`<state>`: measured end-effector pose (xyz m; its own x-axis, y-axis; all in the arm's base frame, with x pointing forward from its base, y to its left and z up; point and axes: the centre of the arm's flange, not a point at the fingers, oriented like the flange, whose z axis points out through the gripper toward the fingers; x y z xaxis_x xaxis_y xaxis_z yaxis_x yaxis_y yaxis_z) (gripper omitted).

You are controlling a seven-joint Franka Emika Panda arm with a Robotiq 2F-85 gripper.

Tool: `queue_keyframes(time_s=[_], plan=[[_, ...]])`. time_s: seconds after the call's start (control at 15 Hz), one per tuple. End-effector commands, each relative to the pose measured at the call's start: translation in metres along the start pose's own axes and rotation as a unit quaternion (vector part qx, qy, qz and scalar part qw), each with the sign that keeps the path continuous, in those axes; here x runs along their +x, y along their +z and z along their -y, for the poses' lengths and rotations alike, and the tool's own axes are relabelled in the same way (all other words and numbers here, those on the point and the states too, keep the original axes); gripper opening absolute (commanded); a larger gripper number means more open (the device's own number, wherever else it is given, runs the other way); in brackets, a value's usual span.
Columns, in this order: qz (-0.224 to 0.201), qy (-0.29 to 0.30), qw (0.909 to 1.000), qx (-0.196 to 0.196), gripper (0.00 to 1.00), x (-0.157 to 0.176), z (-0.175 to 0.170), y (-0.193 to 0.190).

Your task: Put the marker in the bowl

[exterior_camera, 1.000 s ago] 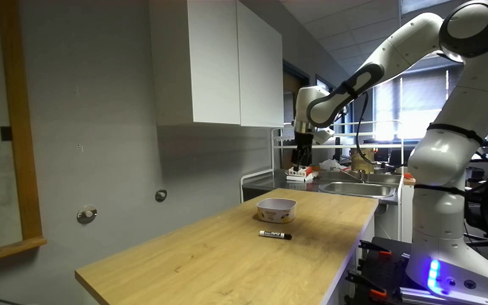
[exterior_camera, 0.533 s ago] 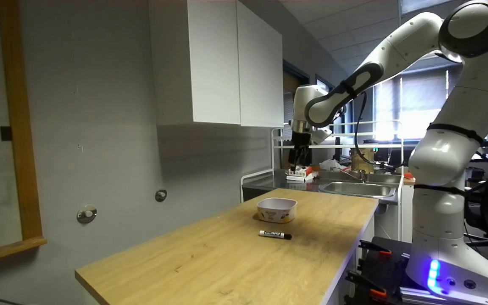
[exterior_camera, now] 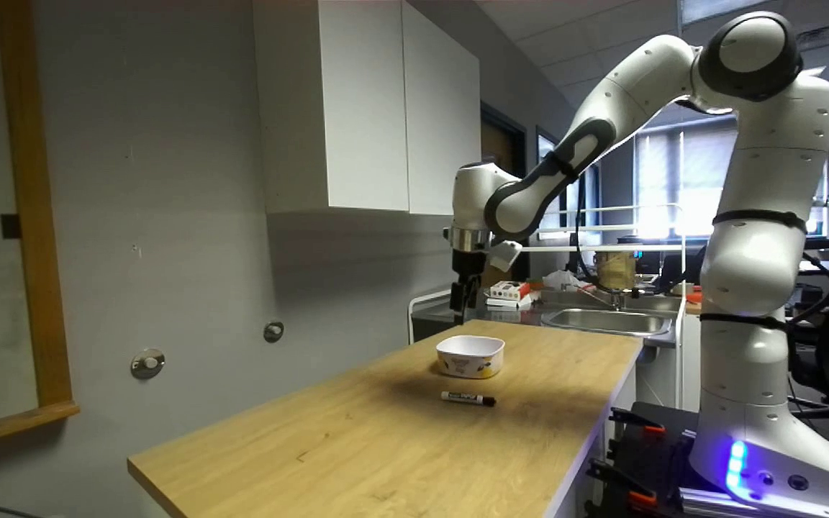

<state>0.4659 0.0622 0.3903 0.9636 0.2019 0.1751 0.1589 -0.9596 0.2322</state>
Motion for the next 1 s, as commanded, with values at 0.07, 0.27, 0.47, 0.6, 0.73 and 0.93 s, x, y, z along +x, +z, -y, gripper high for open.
queue_keyframes(time_s=[0.07,0.27,0.47,0.6,0.73,0.93], plan=[[0.017,-0.046,0.9982,0.036,1.0,0.055,0.057,0.045],[0.039,-0.061,0.9957,0.058,1.0,0.068,0.077,0.078],[0.063,-0.066,0.9929,0.076,1.0,0.07,0.087,0.109],[0.079,-0.066,0.9907,0.089,1.0,0.066,0.091,0.124],[0.094,-0.063,0.9884,0.101,1.0,0.058,0.094,0.135],[0.104,-0.059,0.9868,0.109,1.0,0.046,0.093,0.141]])
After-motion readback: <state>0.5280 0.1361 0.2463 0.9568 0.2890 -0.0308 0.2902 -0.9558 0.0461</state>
